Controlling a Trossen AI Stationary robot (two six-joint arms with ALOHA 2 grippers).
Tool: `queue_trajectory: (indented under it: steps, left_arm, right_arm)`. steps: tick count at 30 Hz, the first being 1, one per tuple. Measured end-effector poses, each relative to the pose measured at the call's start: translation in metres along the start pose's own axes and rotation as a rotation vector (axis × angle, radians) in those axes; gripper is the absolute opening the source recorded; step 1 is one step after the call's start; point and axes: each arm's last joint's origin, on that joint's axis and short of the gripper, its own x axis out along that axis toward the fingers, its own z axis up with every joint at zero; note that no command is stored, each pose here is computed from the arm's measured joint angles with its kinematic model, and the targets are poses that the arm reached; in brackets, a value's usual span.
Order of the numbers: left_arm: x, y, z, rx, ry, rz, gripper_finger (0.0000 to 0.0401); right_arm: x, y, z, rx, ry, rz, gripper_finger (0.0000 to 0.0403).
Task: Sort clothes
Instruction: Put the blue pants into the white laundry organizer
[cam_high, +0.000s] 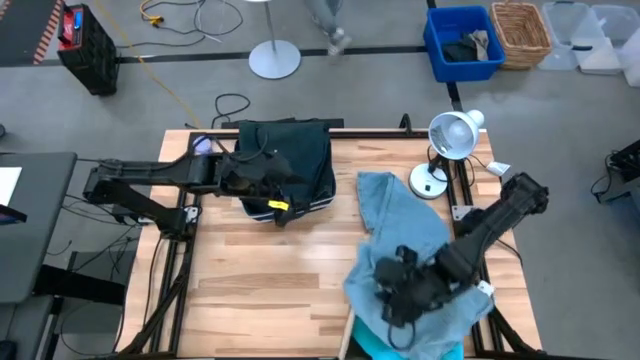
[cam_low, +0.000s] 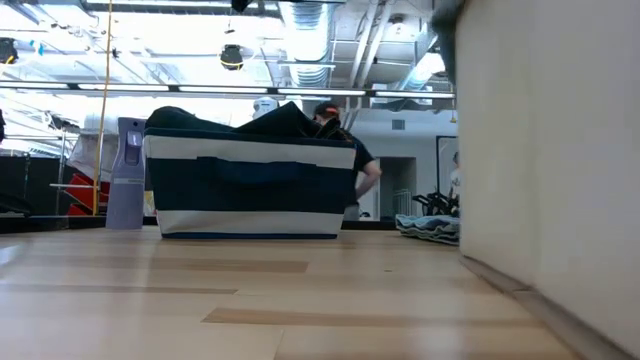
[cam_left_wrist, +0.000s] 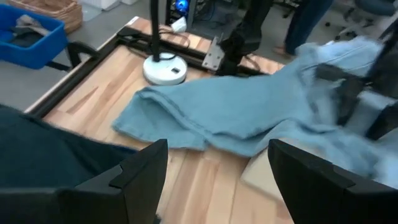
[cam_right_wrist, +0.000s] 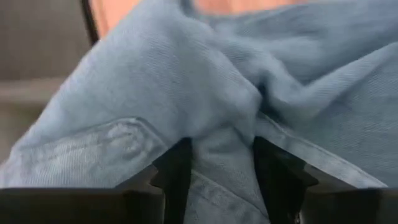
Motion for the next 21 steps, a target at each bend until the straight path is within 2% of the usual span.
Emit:
queue_trajectory:
  steps: [2,7,11,15,21]
  left_arm:
    - [-0.004,0.002,-0.001,0.004,0.006,0.021,0.0271]
    - [-0.007,0.004,-0.001,0.031,0.002,0.065,0.0271]
    - [-0.006,0.006,0.0,-0.003,-0.003,0.086,0.0271]
    - [-0.006,0.007,0.0,-0.026,-0.011,0.111,0.0271]
    - [-0.005,0.008,0.0,-0.079,-0.022,0.141,0.0271]
  right_arm:
    - [0.002,0.008,-0.014,-0.047,0.05,-0.007,0.0173]
    - [0.014,0.01,-0.037,-0.183,0.169,-0.128,0.0163]
    - [0.031,0.005,-0.038,-0.193,0.278,-0.205,0.0162]
    - [0.058,0.002,-0.033,-0.228,0.378,-0.147,0.0161]
    - [0.092,-0.002,-0.033,-0.31,0.383,-0.087,0.0161]
